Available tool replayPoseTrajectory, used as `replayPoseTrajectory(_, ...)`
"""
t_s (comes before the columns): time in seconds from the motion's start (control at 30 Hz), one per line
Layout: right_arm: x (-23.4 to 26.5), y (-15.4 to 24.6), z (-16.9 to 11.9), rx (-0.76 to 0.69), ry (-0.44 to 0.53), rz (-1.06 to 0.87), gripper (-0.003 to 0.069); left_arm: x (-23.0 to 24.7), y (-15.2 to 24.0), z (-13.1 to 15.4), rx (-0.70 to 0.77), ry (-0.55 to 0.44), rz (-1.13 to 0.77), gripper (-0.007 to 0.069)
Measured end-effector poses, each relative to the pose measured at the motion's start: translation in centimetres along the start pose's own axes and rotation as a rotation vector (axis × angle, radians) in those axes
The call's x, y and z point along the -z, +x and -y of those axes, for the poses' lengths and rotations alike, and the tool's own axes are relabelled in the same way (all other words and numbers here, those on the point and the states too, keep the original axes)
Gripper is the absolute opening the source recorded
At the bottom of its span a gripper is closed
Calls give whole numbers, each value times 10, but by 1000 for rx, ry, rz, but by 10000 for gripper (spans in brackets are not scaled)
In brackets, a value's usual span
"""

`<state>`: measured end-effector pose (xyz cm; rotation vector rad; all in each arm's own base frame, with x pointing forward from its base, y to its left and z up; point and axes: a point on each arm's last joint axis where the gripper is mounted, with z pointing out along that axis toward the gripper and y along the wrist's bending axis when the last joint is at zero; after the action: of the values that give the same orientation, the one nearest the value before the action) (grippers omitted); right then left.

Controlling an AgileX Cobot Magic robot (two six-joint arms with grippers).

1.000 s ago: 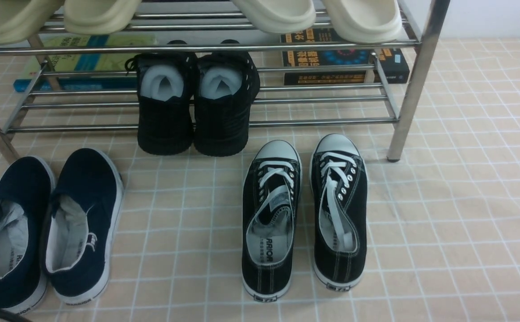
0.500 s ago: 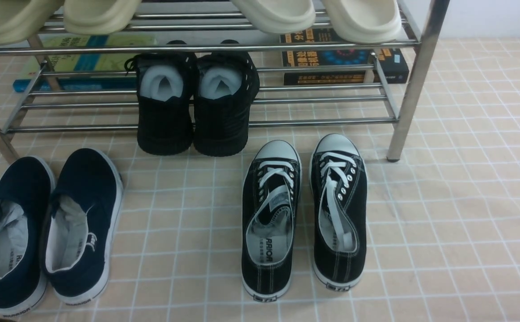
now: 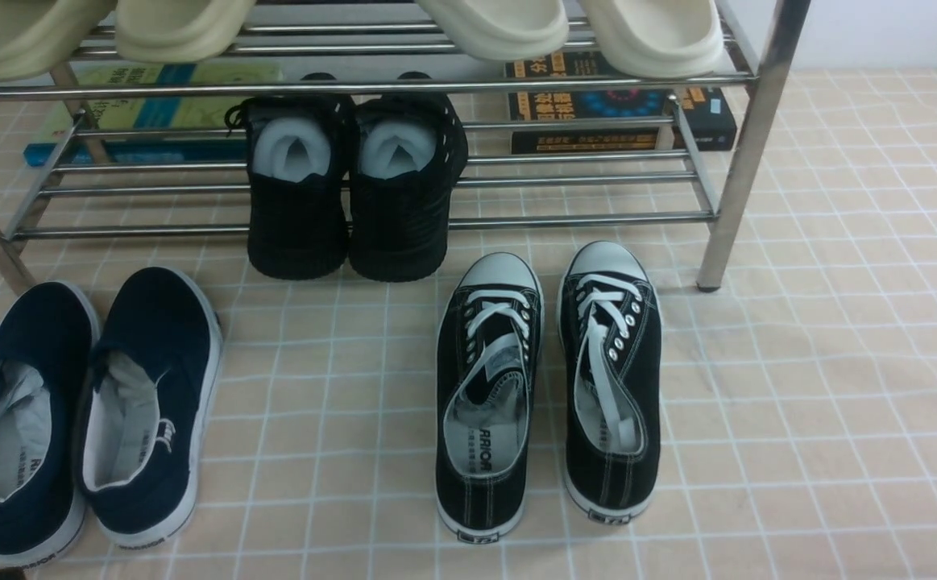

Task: Take the shoes off the shelf from the light coffee tablecloth by hand.

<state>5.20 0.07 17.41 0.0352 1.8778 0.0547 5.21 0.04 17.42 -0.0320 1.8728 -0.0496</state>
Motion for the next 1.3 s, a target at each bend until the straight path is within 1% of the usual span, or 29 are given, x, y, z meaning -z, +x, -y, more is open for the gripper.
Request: replayPoseTrajectory(1.3,0,0,0,0,0,0,238,0,0,0,-3,-1,0,71)
